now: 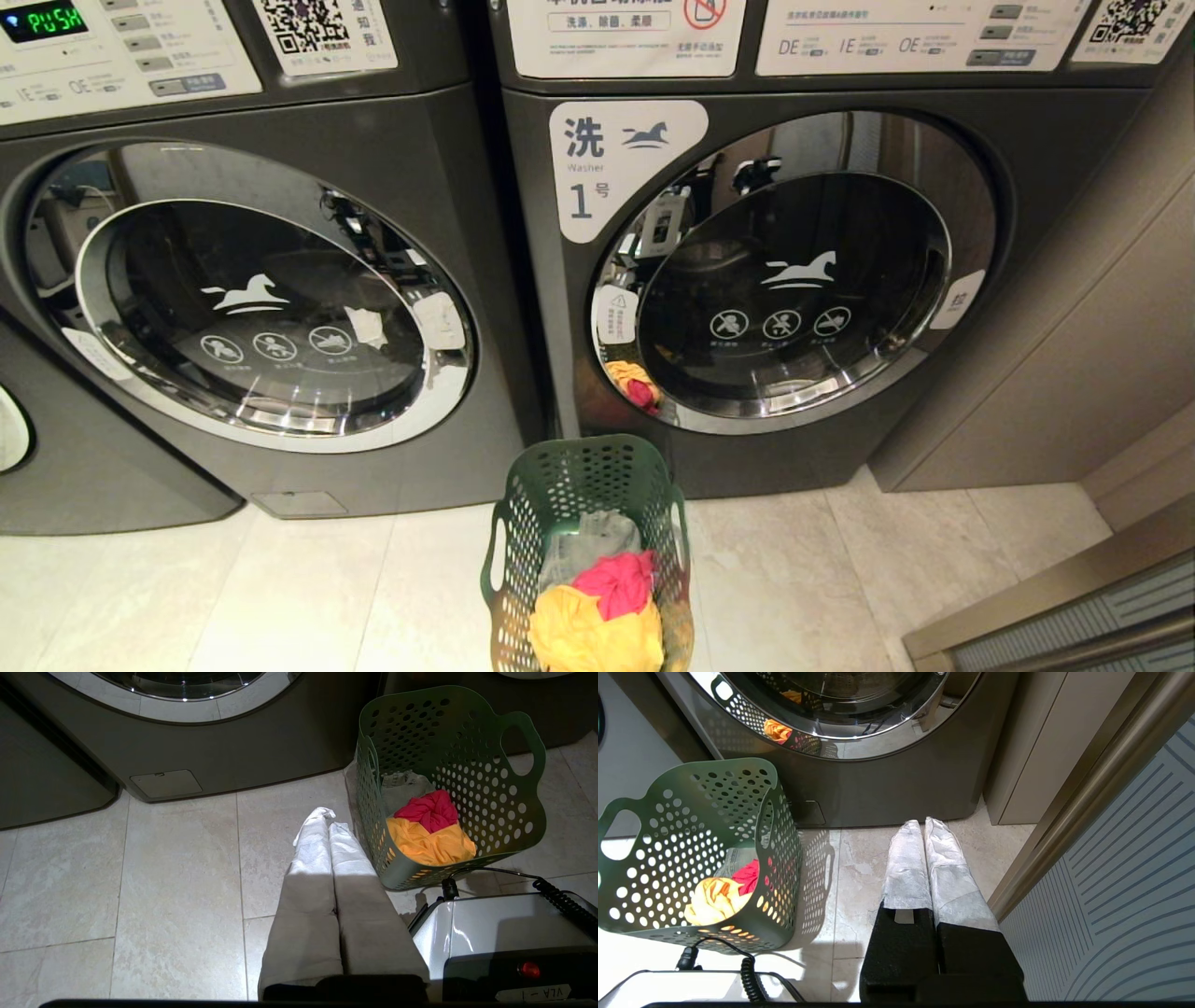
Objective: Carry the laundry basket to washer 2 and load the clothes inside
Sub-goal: Open the lid of the washing machine
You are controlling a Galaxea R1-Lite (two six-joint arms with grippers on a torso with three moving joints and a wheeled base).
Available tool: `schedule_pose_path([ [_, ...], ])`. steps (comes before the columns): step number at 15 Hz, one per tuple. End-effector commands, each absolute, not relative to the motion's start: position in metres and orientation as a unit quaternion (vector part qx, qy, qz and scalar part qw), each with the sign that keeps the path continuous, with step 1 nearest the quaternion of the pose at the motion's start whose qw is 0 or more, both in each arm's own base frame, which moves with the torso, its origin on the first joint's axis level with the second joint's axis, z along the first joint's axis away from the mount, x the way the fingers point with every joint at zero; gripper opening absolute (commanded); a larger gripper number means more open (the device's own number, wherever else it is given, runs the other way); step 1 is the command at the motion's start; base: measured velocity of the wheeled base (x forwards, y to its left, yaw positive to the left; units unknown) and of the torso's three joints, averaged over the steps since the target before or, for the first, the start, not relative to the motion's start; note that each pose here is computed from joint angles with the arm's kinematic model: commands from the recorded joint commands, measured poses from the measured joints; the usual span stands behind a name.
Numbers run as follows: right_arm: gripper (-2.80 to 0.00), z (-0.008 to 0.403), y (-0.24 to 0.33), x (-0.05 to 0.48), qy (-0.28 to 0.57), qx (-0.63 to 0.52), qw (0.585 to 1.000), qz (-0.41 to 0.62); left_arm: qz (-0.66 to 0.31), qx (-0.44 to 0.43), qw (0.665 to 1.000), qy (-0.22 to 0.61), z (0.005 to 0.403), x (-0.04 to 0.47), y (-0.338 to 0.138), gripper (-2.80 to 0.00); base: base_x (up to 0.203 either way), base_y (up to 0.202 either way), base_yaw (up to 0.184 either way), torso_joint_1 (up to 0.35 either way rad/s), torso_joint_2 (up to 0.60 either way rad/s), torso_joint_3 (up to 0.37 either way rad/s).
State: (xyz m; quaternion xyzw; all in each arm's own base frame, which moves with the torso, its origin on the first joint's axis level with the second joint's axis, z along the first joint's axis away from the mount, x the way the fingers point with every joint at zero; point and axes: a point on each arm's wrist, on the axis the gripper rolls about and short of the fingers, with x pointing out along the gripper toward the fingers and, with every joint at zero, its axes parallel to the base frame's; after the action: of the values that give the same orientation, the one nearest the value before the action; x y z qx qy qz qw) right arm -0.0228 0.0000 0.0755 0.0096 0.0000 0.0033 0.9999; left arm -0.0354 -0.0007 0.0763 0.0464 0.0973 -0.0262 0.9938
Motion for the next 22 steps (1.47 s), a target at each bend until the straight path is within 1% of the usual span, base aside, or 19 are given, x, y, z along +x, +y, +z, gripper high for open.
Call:
schedule_pose_path([
  [1, -2.8, 0.075, 0.0, -0.023, 0.0, 0.009, 1.0, 0.004, -0.027, 0.046, 0.994, 0.098, 0.077, -0.035, -0.001, -2.8, 0.0, 0.0, 0.0, 0.0, 0.0, 0.0],
  [5, -2.8, 0.075, 0.0, -0.023, 0.0, 0.009, 1.0, 0.004, -0.026, 0.045, 0.995, 0.088, 0.08, -0.036, -0.001, -2.8, 0.0, 0.0, 0.0, 0.0, 0.0, 0.0],
  [6, -2.8, 0.075, 0.0, -0.023, 0.0, 0.009, 1.0, 0.004, -0.025, 0.045, 0.997, 0.059, 0.092, -0.039, -0.001, -2.8, 0.0, 0.0, 0.0, 0.0, 0.0, 0.0],
  [8, -2.8, 0.075, 0.0, -0.023, 0.0, 0.009, 1.0, 0.004, -0.02, 0.047, 0.999, -0.008, 0.131, -0.053, -0.001, -2.8, 0.0, 0.0, 0.0, 0.0, 0.0, 0.0],
  [9, -2.8, 0.075, 0.0, -0.023, 0.0, 0.009, 1.0, 0.004, -0.017, 0.047, 0.998, -0.025, 0.153, -0.057, 0.0, -2.8, 0.0, 0.0, 0.0, 0.0, 0.0, 0.0],
  [10, -2.8, 0.076, 0.0, -0.023, 0.001, 0.009, 1.0, 0.004, -0.014, 0.046, 0.999, -0.017, 0.173, -0.054, 0.0, -2.8, 0.0, 0.0, 0.0, 0.0, 0.0, 0.0],
  [13, -2.8, 0.075, 0.0, -0.023, 0.0, 0.009, 1.0, 0.004, -0.005, 0.04, 0.998, 0.04, 0.232, -0.017, 0.0, -2.8, 0.0, 0.0, 0.0, 0.0, 0.0, 0.0],
  [14, -2.8, 0.075, 0.0, -0.023, 0.0, 0.009, 1.0, 0.004, -0.004, 0.026, 0.997, 0.068, 0.245, 0.004, 0.0, -2.8, 0.0, 0.0, 0.0, 0.0, 0.0, 0.0],
  [16, -2.8, 0.075, 0.0, -0.023, 0.0, 0.009, 1.0, 0.004, 0.002, -0.031, 0.991, 0.13, 0.256, 0.051, 0.0, -2.8, 0.0, 0.0, 0.0, 0.0, 0.0, 0.0],
  [17, -2.8, 0.076, 0.0, -0.023, 0.001, 0.009, 1.0, 0.004, 0.01, -0.078, 0.983, 0.163, 0.253, 0.077, 0.0, -2.8, 0.0, 0.0, 0.0, 0.0, 0.0, 0.0],
  [19, -2.8, 0.075, 0.0, -0.023, 0.0, 0.009, 1.0, 0.004, 0.028, -0.16, 0.96, 0.227, 0.232, 0.121, -0.001, -2.8, 0.0, 0.0, 0.0, 0.0, 0.0, 0.0],
  [22, -2.8, 0.076, 0.0, -0.023, 0.001, 0.009, 1.0, 0.004, 0.027, -0.2, 0.931, 0.305, 0.2, 0.177, -0.005, -2.8, 0.0, 0.0, 0.0, 0.0, 0.0, 0.0],
])
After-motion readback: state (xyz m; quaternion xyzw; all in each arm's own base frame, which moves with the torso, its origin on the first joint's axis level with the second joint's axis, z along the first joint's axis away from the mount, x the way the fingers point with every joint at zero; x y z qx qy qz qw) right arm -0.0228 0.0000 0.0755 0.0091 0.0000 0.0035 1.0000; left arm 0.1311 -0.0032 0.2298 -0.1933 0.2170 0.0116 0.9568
